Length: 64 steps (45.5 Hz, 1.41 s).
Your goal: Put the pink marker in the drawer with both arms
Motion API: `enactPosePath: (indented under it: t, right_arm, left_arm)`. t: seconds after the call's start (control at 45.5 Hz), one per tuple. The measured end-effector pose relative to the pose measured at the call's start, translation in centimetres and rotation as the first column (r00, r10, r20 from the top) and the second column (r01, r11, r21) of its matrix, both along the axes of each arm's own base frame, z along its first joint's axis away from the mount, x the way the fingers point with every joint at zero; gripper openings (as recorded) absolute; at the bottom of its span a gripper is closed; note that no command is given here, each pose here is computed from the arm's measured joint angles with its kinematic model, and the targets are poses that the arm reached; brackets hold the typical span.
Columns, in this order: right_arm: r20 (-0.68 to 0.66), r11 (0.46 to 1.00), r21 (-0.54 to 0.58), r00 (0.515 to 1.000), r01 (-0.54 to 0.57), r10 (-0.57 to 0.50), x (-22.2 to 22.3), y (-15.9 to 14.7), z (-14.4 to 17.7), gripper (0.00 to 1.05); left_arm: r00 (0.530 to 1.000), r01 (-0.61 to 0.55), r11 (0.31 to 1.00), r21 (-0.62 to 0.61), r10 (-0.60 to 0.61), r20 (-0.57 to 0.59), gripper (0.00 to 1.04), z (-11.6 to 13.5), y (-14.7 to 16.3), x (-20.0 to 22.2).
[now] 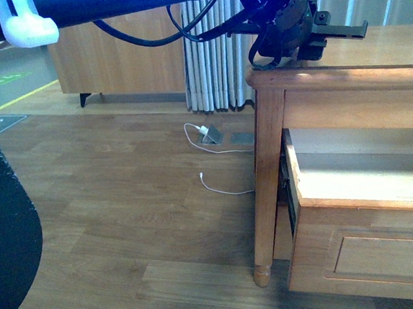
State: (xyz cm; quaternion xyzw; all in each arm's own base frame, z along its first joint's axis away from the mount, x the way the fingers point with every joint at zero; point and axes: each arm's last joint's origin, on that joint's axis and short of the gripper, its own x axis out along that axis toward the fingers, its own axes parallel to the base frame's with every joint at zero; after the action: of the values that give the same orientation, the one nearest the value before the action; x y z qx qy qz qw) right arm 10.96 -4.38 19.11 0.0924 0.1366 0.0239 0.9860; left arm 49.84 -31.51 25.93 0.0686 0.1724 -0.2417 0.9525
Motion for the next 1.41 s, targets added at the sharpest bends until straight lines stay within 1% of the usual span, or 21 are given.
enactPosePath:
  t: [0.088,0.198,0.33,0.484,0.55,0.594,0.682,0.748,0.88,0.946,1.033,1.187,1.275,1.407]
  right_arm:
    - [0.0,1.0,0.0,1.0,0.0,0.0,0.0,0.0,0.0,0.96]
    - [0.0,1.0,0.0,1.0,0.0,0.0,0.0,0.0,0.0,0.96]
    - [0.0,1.0,0.0,1.0,0.0,0.0,0.0,0.0,0.0,0.96]
    - [0.0,1.0,0.0,1.0,0.0,0.0,0.0,0.0,0.0,0.96]
    - [0.0,1.0,0.0,1.0,0.0,0.0,0.0,0.0,0.0,0.96]
    - [0.0,1.0,0.0,1.0,0.0,0.0,0.0,0.0,0.0,0.96]
    - [0.0,1.0,0.0,1.0,0.0,0.0,0.0,0.0,0.0,0.96]
    - [0.0,1.0,0.0,1.0,0.0,0.0,0.0,0.0,0.0,0.96]
    - [0.0,1.0,0.0,1.0,0.0,0.0,0.0,0.0,0.0,0.96]
    - [0.0,1.0,0.0,1.0,0.0,0.0,0.0,0.0,0.0,0.96]
    - [0.0,1.0,0.0,1.0,0.0,0.0,0.0,0.0,0.0,0.96]
    - [0.0,1.0,0.0,1.0,0.0,0.0,0.0,0.0,0.0,0.96]
    - [0.0,1.0,0.0,1.0,0.0,0.0,0.0,0.0,0.0,0.96]
    - [0.0,1.0,0.0,1.0,0.0,0.0,0.0,0.0,0.0,0.96]
  left_arm:
    - [1.0,-0.001,1.0,-0.009,0.001,0.004,0.14,0.1,0.1,0.1]
    - [0.999,0.033,0.998,-0.062,-0.032,0.025,0.14,0.2,0.3,0.4]
    - [0.997,0.059,0.994,-0.093,-0.054,0.054,0.14,0.7,1.2,-0.1]
    - [0.989,0.111,0.984,-0.142,-0.095,0.11,0.14,4.0,4.7,-3.0]
    - [0.984,0.147,0.977,-0.153,-0.129,0.124,0.14,4.9,6.2,-4.6]
    - [0.978,0.188,0.971,-0.148,-0.171,0.119,0.14,5.0,7.1,-5.7]
    - [0.959,0.278,0.954,-0.111,-0.269,0.092,0.14,4.1,8.3,-8.1]
    - [0.936,0.351,0.933,-0.078,-0.347,0.063,0.14,2.9,8.8,-9.7]
    - [0.898,0.441,0.897,-0.031,-0.44,0.021,0.14,0.9,9.2,-11.5]
    - [0.887,0.463,0.886,-0.011,-0.463,0.006,0.14,0.1,9.0,-12.0]
    - [0.882,0.472,0.882,0.002,-0.472,0.002,0.14,-0.2,8.6,-12.3]
    - [0.875,0.485,0.874,0.025,-0.485,-0.01,0.14,-1.2,7.1,-12.5]
    - [0.867,0.499,0.867,0.025,-0.498,-0.03,0.14,-2.2,6.0,-12.3]
    - [0.859,0.509,0.86,0.022,-0.506,-0.078,0.14,-4.5,4.6,-12.0]
